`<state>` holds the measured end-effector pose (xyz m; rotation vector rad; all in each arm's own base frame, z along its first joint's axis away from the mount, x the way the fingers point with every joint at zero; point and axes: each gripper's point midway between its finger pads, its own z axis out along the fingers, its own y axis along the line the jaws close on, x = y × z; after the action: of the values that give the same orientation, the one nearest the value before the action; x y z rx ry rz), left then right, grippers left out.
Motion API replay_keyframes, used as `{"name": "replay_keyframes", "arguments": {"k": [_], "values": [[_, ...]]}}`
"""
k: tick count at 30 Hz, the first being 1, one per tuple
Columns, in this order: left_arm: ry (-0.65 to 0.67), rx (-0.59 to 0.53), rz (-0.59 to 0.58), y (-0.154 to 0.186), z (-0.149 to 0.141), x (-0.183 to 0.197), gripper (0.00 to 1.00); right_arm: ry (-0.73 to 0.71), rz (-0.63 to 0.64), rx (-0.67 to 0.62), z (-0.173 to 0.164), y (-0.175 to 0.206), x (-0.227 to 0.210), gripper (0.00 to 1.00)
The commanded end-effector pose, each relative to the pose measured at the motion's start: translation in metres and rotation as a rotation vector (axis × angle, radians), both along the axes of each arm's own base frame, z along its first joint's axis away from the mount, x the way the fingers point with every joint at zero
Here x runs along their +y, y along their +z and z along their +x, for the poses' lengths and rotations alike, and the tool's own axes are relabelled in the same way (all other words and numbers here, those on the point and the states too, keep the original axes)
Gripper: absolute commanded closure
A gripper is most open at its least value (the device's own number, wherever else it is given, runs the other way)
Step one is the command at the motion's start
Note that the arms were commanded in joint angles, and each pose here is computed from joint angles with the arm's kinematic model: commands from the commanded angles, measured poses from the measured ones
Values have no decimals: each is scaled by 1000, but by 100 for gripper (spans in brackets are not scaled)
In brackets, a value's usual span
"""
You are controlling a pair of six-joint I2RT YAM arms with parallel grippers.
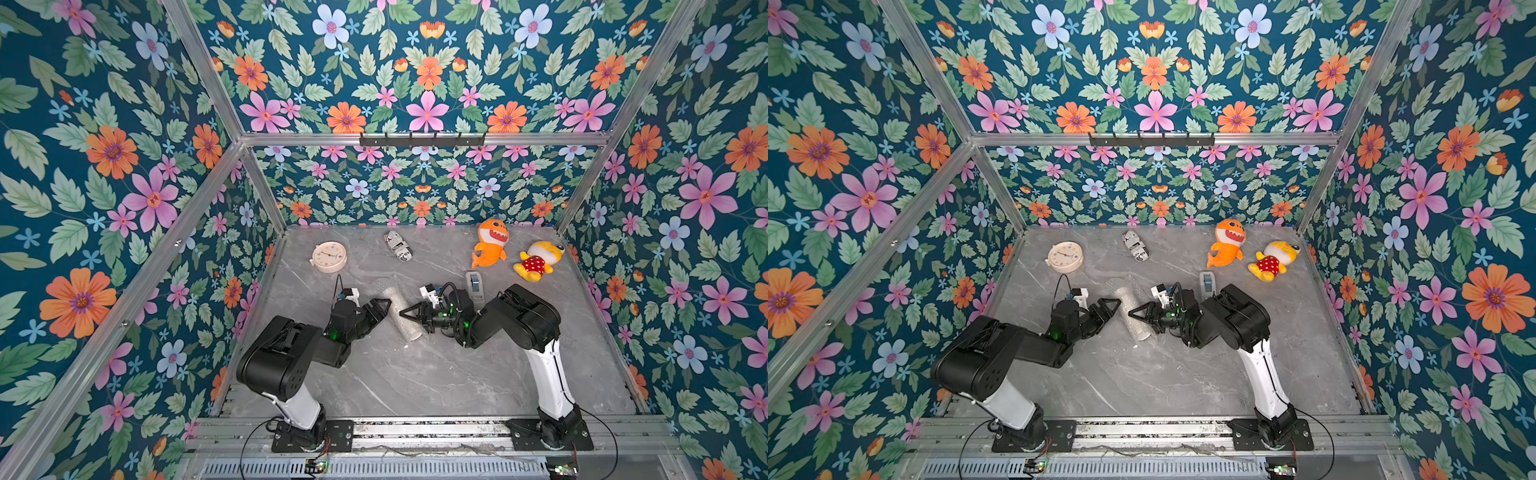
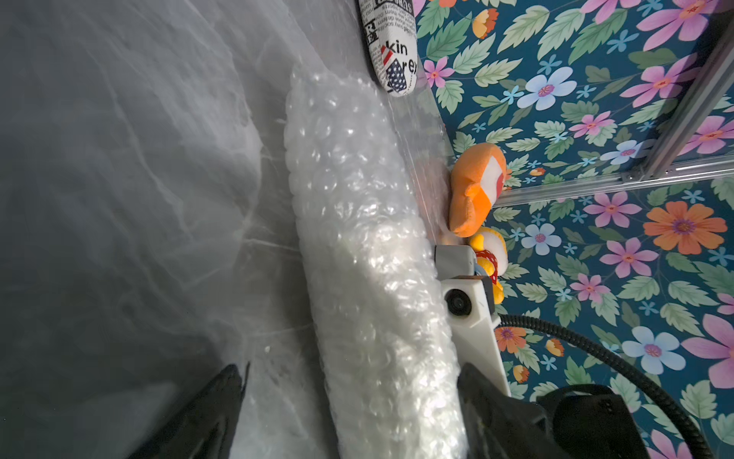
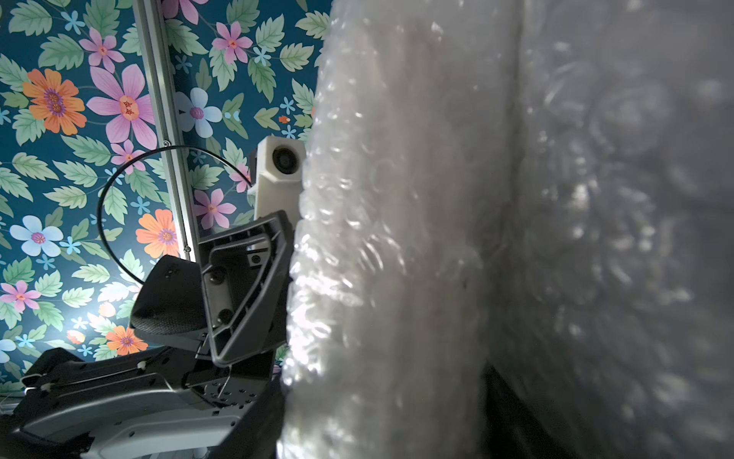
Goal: Wrap vases in bubble wrap
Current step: Wrap the vase in bubble wrap.
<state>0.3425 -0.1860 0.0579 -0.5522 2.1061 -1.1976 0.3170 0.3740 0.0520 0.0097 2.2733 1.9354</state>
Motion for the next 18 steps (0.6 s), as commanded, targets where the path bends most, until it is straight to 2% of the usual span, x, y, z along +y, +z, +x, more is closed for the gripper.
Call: {"name": "replay_keyframes", "arguments": {"k": [1, 7, 12, 18], "values": [[-23, -104, -132, 30, 13, -14, 14, 11, -53, 94, -10, -24, -3, 50], [-48, -104, -220, 25, 22, -28, 18, 8, -62, 98, -12, -32, -6, 50], [-71, -78, -239, 12, 22, -44, 15, 8, -30, 89, -8, -28, -3, 50], [-68, -103, -323, 14, 24, -48, 12, 20, 19, 72, -3, -20, 4, 51]]}}
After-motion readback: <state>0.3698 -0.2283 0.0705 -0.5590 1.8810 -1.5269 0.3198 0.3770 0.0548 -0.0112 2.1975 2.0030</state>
